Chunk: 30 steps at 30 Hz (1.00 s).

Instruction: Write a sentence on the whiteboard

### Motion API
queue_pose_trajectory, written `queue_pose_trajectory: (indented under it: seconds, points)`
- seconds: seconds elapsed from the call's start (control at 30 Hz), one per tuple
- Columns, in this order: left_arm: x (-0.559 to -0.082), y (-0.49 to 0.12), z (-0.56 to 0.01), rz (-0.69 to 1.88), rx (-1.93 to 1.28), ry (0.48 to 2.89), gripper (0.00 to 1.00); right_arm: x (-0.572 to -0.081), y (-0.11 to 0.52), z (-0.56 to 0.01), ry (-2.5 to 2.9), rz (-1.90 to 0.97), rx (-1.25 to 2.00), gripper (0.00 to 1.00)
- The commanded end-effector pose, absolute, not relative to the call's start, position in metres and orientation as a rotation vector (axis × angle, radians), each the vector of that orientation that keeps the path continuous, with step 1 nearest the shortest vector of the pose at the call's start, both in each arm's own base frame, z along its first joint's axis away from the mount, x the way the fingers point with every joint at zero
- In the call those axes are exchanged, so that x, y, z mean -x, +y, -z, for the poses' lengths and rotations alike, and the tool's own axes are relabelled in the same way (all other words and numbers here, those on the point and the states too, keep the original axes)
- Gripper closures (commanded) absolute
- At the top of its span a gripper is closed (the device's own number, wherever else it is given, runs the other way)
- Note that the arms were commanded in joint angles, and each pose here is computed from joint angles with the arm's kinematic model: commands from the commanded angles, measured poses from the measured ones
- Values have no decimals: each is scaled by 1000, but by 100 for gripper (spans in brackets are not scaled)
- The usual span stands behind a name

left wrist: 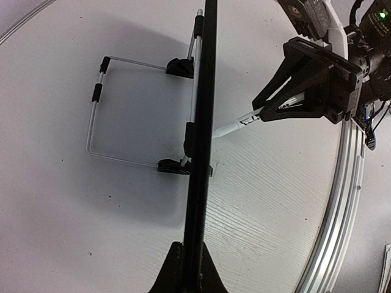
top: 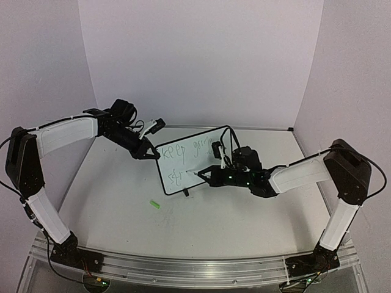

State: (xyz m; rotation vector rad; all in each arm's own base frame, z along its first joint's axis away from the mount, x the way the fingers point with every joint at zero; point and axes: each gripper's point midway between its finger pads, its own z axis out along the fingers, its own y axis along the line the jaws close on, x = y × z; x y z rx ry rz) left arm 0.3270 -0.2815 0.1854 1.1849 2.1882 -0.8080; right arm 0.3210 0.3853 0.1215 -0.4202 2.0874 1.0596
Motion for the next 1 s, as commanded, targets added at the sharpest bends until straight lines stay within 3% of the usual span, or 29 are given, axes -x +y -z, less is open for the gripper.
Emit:
queue_pose_trajectory:
  seconds: [0.0,0.53,0.97]
  points:
    - [-333,-273,-170,709,-1196,2242,100,-332,395,-141,2023,-1101,413,100]
    - [-334,-273,-169,710,-1196,2244,100,-326,393,-111,2105,-1100,420,100]
    - [-334,-273,-171,709,-1196,2240,100,-335,387,-141,2030,-1053,395,100]
